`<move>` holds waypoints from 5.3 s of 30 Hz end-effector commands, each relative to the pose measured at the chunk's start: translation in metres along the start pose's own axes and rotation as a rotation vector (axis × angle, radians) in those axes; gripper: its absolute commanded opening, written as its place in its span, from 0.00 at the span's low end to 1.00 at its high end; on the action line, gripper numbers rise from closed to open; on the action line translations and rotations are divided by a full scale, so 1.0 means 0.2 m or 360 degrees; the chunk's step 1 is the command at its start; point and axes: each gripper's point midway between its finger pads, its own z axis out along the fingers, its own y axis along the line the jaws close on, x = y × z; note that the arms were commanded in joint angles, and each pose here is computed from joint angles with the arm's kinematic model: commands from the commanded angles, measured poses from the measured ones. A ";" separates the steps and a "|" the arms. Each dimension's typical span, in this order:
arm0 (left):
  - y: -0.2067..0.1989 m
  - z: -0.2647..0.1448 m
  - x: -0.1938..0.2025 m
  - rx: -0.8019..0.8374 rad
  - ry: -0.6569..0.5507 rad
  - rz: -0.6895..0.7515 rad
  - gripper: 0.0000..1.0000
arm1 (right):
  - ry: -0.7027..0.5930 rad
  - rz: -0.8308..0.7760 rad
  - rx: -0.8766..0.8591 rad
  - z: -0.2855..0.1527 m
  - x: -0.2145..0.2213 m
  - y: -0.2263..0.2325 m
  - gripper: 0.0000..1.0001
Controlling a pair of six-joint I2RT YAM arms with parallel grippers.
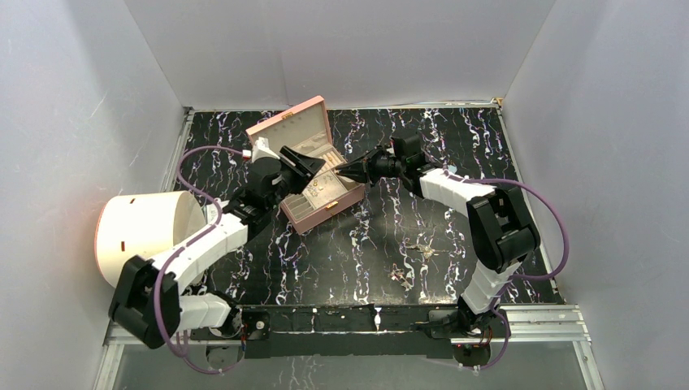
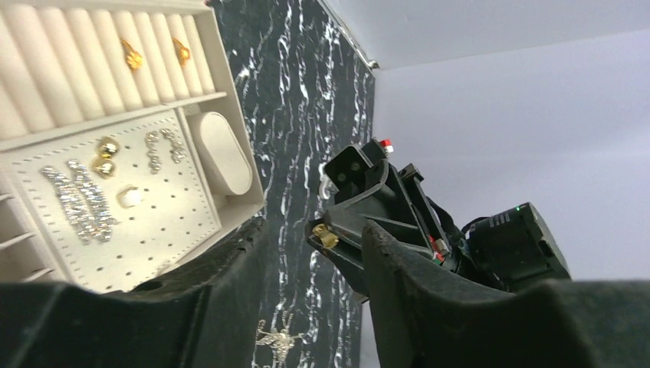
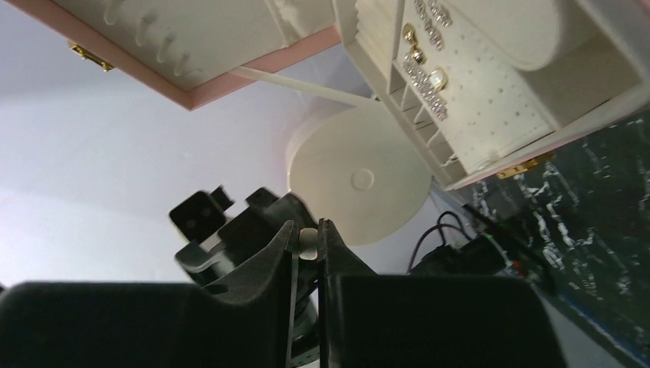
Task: Organize the mixed jewelry
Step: Pick up the jewelry from the jewelry box, then place the jewelry in the jewelry box, then pick up the jewelry from the center of the board.
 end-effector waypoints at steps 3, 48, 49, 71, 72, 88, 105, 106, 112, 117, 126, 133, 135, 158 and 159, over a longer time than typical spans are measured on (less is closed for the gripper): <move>-0.06 -0.19 -0.20 -0.0070 -0.0206 0.0174 0.54 | -0.0159 -0.0507 0.0157 -0.08 0.01 0.04 0.12; 0.46 -0.46 -0.03 -0.0633 0.0231 0.0717 0.77 | -0.0347 -0.1952 0.0766 0.37 -0.11 -0.09 0.10; 0.46 -0.46 -0.03 -0.0635 0.0232 0.0720 0.77 | -0.0350 -0.1953 0.0777 0.38 -0.12 -0.10 0.09; 0.50 -0.46 -0.05 -0.0700 0.0209 0.0743 0.77 | -0.0393 -0.1966 0.0862 0.36 -0.17 -0.13 0.07; 0.50 -0.46 -0.05 -0.0701 0.0212 0.0743 0.77 | -0.0391 -0.1964 0.0863 0.36 -0.17 -0.13 0.07; 0.52 -0.47 -0.07 -0.0744 0.0190 0.0746 0.77 | -0.0322 -0.1943 0.0866 0.37 -0.15 -0.18 0.06; 0.51 -0.45 -0.09 -0.0754 0.0173 0.0760 0.77 | -0.0337 -0.1955 0.0916 0.38 -0.19 -0.21 0.05; 0.51 -0.45 -0.09 -0.0755 0.0172 0.0761 0.77 | -0.0336 -0.1954 0.0918 0.38 -0.19 -0.21 0.05; 0.51 -0.45 -0.09 -0.0760 0.0172 0.0761 0.77 | -0.0382 -0.1968 0.0951 0.38 -0.22 -0.22 0.05; 0.51 -0.45 -0.10 -0.0759 0.0169 0.0763 0.77 | -0.0366 -0.1994 0.0964 0.38 -0.22 -0.23 0.09; 0.48 -0.46 -0.11 -0.0751 0.0147 0.0752 0.77 | -0.0393 -0.1961 0.0910 0.35 -0.15 -0.12 0.40; 0.42 -0.45 -0.14 -0.0709 0.0122 0.0718 0.77 | -0.0530 -0.1941 0.0869 0.24 -0.11 0.05 0.46; 0.39 -0.45 -0.15 -0.0692 0.0109 0.0715 0.77 | -0.0567 -0.1936 0.0848 0.19 -0.08 0.09 0.47; 0.03 -0.37 -0.22 -0.0208 -0.0110 0.0443 0.77 | -0.0714 -0.0981 0.1564 -1.00 -0.16 -0.84 0.63; 0.03 -0.36 -0.21 -0.0205 -0.0106 0.0430 0.77 | -0.0701 -0.0967 0.1597 -1.01 -0.16 -0.87 0.63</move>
